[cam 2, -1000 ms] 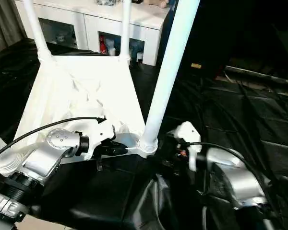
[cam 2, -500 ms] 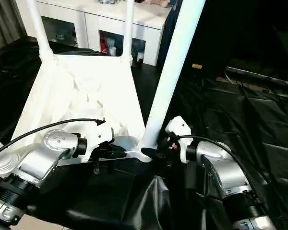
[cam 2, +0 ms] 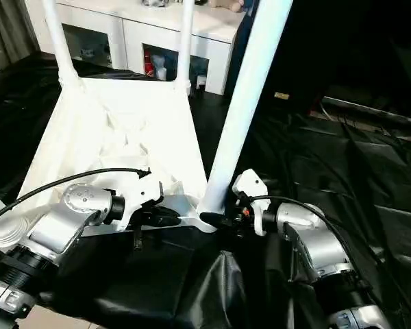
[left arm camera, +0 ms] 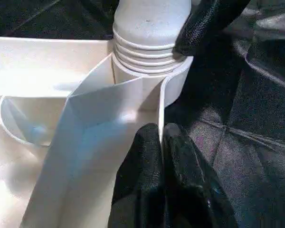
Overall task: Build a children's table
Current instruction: Rotate leg to tighten
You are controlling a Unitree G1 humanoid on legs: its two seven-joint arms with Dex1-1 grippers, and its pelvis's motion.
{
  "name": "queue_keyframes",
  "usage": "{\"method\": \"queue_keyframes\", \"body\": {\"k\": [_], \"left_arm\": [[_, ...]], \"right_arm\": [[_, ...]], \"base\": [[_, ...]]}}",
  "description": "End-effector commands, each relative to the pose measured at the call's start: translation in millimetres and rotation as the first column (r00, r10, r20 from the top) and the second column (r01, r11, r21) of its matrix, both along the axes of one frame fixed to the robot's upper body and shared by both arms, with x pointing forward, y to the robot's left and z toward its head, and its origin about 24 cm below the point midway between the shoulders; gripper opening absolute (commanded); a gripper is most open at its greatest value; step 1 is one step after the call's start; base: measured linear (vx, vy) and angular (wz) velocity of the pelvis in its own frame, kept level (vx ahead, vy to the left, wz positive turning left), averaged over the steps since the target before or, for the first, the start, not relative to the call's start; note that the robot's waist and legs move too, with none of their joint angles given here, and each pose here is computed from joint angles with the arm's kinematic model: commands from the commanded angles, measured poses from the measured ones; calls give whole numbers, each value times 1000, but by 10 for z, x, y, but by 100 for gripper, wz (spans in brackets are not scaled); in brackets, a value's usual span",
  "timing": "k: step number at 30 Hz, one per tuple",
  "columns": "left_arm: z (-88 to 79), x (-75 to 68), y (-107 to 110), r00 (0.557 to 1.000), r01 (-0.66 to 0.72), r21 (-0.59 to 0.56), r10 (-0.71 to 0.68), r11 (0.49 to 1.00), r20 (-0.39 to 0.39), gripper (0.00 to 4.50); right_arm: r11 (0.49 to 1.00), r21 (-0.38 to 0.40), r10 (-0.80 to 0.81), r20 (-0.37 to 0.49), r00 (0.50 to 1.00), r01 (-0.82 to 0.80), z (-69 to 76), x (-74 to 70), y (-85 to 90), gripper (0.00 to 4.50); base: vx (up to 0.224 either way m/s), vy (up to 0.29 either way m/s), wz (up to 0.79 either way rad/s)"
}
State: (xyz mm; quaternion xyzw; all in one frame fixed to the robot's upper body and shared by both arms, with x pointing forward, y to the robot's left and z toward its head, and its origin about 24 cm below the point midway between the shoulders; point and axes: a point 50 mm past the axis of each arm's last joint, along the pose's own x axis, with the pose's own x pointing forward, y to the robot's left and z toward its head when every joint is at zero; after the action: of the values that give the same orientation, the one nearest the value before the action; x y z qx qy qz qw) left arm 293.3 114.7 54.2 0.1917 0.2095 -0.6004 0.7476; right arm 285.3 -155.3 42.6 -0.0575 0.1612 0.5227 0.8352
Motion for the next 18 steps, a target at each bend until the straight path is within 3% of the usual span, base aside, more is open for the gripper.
{"method": "queue_keyframes", "body": {"k": [1,8,12,16,18], "left_arm": [[-88,-35,2,999,7,11,-7,1000,-42,0],[-119,-40,53,999,-24,16,25,1000,-48,0],[-136,93,-30,981,-190,-2,190,982,-24,0],[-152,199,-131,954,-299,-1,299,954,10,0],[-141,335,-314,913,-405,9,404,914,51,0]], "right_arm": [[1000,-21,11,9,1000,-11,17,21,-24,273],[1000,-13,12,-4,1000,-12,-28,26,11,272],[981,19,-190,-34,981,191,-138,106,8,272],[937,39,-343,-90,935,347,-251,142,27,272],[825,23,-557,-137,819,565,-380,206,132,271]], "base": [[0,0,0],[0,0,0],[0,0,0],[0,0,0],[0,0,0]]}}
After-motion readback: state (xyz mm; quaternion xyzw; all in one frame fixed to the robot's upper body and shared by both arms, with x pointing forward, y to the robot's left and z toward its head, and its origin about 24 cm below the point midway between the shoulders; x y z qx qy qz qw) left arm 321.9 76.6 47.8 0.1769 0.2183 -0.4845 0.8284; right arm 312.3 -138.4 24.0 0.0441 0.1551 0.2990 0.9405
